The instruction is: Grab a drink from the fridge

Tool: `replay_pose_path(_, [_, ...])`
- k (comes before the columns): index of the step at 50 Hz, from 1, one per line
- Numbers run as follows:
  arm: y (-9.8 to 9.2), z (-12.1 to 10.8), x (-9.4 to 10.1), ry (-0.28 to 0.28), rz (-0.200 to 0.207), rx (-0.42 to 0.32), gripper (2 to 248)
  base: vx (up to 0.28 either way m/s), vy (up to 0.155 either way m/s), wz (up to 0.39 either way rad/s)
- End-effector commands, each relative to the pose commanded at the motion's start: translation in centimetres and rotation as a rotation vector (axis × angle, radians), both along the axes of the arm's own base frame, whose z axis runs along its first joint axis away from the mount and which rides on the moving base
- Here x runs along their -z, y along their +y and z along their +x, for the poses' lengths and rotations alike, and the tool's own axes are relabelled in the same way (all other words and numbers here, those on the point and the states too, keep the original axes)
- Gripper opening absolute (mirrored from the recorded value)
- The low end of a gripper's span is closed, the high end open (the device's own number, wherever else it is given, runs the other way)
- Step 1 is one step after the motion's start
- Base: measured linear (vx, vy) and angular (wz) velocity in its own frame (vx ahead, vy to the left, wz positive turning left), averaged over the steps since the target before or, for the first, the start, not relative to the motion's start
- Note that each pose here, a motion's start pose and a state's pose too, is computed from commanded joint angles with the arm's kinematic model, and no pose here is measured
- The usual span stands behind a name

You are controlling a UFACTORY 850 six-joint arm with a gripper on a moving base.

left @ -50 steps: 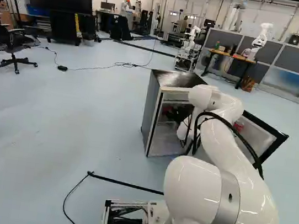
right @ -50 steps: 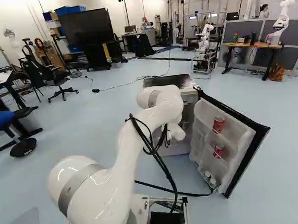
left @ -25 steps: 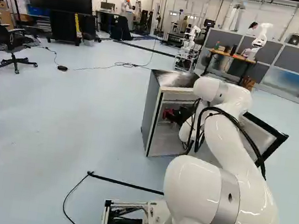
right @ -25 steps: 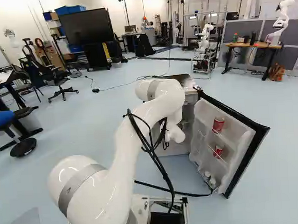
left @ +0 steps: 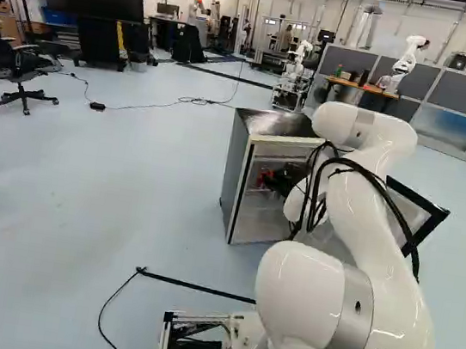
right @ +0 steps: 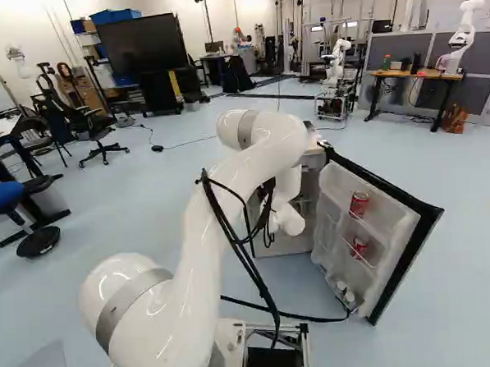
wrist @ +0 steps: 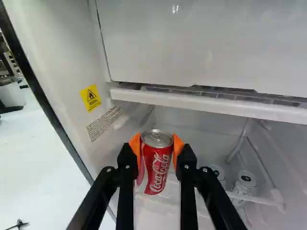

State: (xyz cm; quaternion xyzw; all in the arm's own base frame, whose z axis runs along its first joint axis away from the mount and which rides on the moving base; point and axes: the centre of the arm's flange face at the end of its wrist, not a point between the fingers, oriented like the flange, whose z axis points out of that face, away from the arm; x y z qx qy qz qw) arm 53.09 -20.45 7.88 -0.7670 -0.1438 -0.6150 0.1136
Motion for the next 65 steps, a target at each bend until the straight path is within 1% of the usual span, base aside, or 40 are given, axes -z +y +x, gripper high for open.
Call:
replay_pose_path(24, [1.0,-5.0,-4.3,0.042,0.023,0.029,89,0.000,0.000,0.000])
replay_pose_path(34, [1.4,-7.0,-6.0,0.057,0.031,0.051,89,0.000,0.000,0.000])
replay_pose_path(52, [2.3,-10.6,-7.1,0.097,0.055,0.106,89,0.000,0.000,0.000])
replay_pose_path(65, [3.3,-13.0,-7.9,0.119,0.075,0.139,89,0.000,0.000,0.000])
